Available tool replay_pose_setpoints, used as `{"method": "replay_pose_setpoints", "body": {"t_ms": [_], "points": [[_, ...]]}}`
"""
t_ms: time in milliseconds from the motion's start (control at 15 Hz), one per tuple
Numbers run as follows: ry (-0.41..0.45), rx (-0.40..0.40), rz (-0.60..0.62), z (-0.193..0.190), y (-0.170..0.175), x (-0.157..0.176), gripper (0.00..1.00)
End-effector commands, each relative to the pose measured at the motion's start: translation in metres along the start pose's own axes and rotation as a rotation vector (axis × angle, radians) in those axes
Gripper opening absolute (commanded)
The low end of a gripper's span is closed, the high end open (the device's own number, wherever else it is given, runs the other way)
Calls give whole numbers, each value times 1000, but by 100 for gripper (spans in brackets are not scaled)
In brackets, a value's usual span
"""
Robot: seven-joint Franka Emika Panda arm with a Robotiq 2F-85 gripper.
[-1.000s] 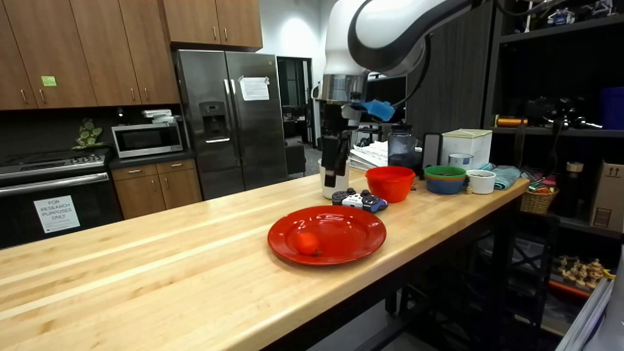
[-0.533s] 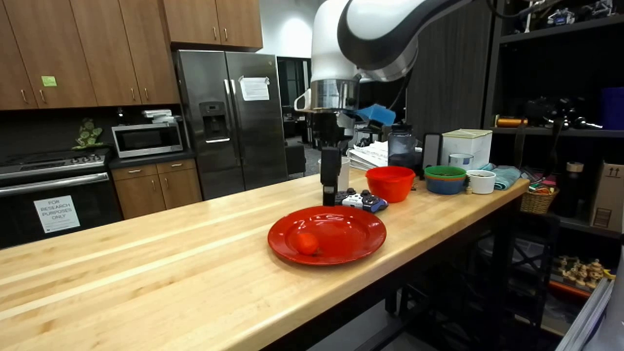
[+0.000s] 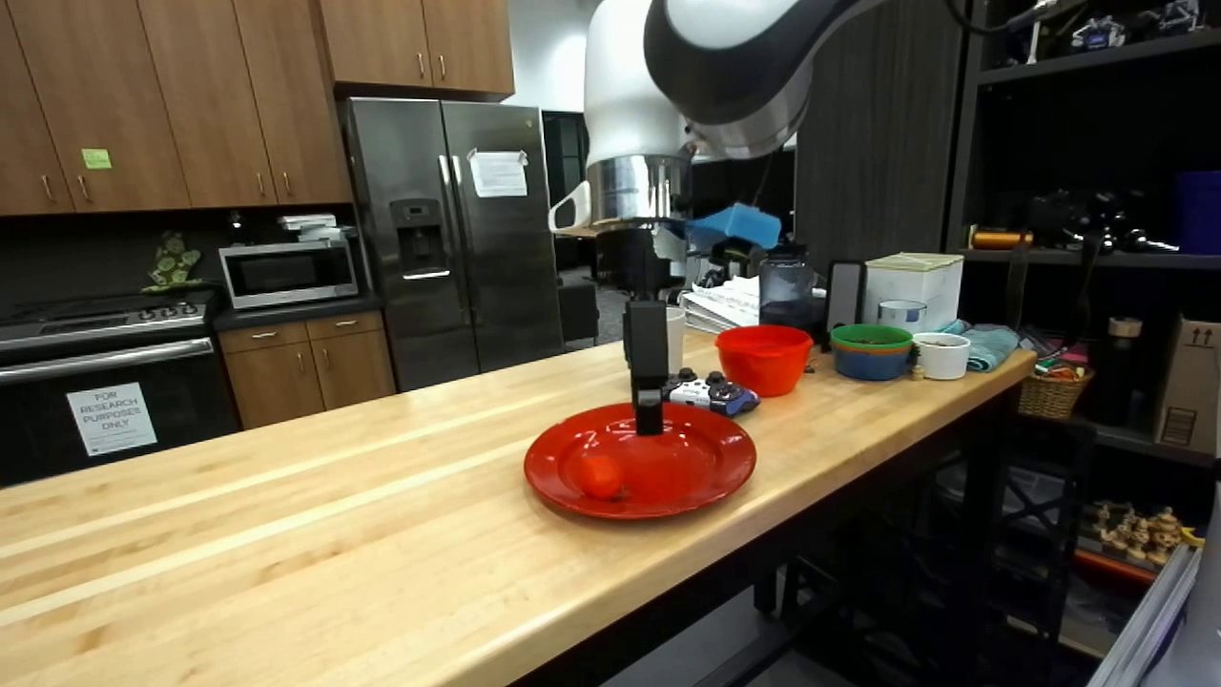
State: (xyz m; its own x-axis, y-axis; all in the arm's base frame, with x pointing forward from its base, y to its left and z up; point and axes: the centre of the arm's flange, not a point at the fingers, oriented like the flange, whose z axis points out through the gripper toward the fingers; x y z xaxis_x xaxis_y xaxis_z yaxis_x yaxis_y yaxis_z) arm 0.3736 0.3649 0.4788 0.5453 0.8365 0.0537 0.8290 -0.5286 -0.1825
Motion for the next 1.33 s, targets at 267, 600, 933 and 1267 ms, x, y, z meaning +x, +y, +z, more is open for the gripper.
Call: {"method": "replay_pose_setpoints", "body": {"t_ms": [267,600,933,1267], "points": [[103,-53,38,53,4,12,100],[214,-138,62,76,11,16,100],[264,-250,88,80,26,13,100],[224,-321,135,85,48,0,100]]}}
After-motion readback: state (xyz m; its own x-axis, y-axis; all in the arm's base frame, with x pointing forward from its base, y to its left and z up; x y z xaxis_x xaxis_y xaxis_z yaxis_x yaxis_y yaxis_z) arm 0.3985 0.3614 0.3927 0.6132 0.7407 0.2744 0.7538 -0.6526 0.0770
